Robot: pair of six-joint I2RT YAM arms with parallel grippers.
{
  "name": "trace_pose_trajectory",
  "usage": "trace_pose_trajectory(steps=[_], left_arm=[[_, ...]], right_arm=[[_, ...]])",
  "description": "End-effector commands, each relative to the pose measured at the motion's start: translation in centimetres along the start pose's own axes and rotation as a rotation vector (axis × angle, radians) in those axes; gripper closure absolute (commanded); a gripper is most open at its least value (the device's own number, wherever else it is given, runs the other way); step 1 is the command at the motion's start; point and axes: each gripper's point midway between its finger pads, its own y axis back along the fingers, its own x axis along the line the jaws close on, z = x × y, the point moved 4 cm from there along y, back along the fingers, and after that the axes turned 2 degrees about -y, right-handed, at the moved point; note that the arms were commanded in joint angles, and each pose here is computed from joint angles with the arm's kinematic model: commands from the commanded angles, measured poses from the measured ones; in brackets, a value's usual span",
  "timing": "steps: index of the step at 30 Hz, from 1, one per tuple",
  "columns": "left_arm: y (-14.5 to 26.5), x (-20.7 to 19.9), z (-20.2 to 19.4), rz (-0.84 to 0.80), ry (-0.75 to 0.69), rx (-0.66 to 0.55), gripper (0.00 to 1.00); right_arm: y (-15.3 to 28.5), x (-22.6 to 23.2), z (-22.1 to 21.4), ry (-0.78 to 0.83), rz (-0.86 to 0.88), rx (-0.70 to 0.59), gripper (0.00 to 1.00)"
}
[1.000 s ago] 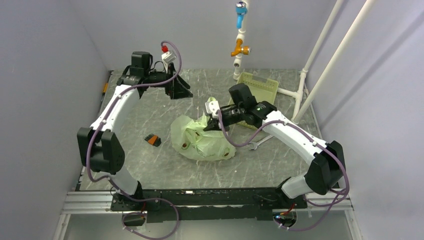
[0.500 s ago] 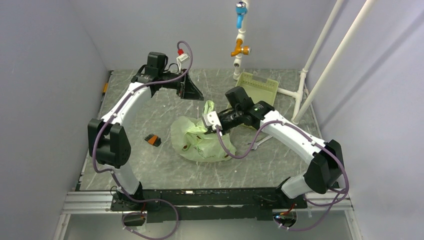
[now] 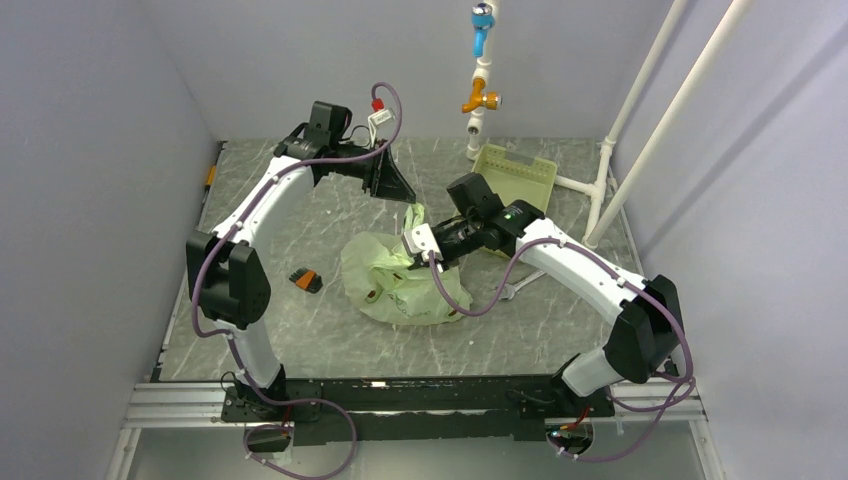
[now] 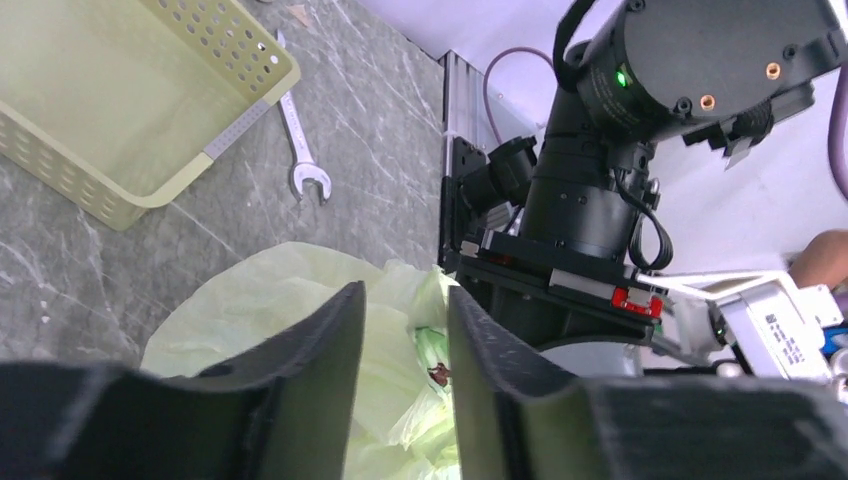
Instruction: Place the fake fruits into the plastic bag and tie a complex knot
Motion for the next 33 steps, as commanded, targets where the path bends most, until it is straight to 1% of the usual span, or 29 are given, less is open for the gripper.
trace_pose_trajectory(steps=[1,4,5,7,12,13,15,16,17,19,23,25,27,29,31,33], left_arm=[[0.5,-2.7,0.8,-0.06,-0.101,0.009,0.65],[0.7,-3.3,0.5,-0.071,-0.119,0.018,0.78],[0.8,-3.5,0.5,-0.069,-0.126,0.018,0.87],[0.9,-3.9,0.5,-0.066,-0.149,0.014,0.99],[1.0,-4.4,0.8,-0.062,-0.172,-0.012,0.99],[0.9,-4.4,0.9,-0.056,-0.168,-0.016,0.88],[0.7,-4.0,1.0,-0.042,-0.167,-0.019,0.53],[0.6,-3.8,0.9,-0.039,-0.161,-0.016,0.45],[0.4,-3.7,0.8,-0.034,-0.145,-0.009,0.4],[0.1,-3.4,0.7,-0.022,-0.154,0.008,0.35],[-0.9,-2.3,-0.3,0.03,-0.142,0.071,0.34],[-1.3,-2.0,-0.8,0.043,-0.122,0.096,0.36],[-1.3,-2.2,-0.8,0.038,-0.126,0.098,0.46],[-1.2,-2.9,-0.4,0.024,-0.148,0.081,0.6],[-0.8,-3.7,0.5,0.013,-0.184,0.053,0.76],[0.1,-4.6,1.4,0.007,-0.202,0.012,0.9]], right_arm=[[0.4,-0.5,1.3,0.053,0.0,-0.031,1.0],[0.5,-0.3,1.1,0.05,0.002,-0.033,1.0],[0.6,-0.2,1.1,0.053,0.003,-0.031,1.0],[0.7,-0.1,1.0,0.056,0.004,-0.032,1.0],[0.9,0.1,1.1,0.071,0.005,-0.038,1.0],[0.9,0.2,1.1,0.072,0.006,-0.039,1.0],[0.9,0.4,1.1,0.074,0.011,-0.042,1.0],[0.9,0.5,1.1,0.076,0.014,-0.044,1.0],[0.9,0.5,1.2,0.077,0.016,-0.045,1.0],[1.0,0.6,1.1,0.078,0.017,-0.045,1.0],[1.2,0.5,1.1,0.079,0.017,-0.044,1.0],[1.3,0.5,1.1,0.078,0.015,-0.044,1.0],[1.3,0.4,1.0,0.076,0.015,-0.043,1.0],[1.3,0.4,0.9,0.071,0.012,-0.041,1.0],[1.4,0.3,0.8,0.061,0.008,-0.04,1.0],[1.5,0.2,0.5,0.031,-0.003,-0.041,1.0]])
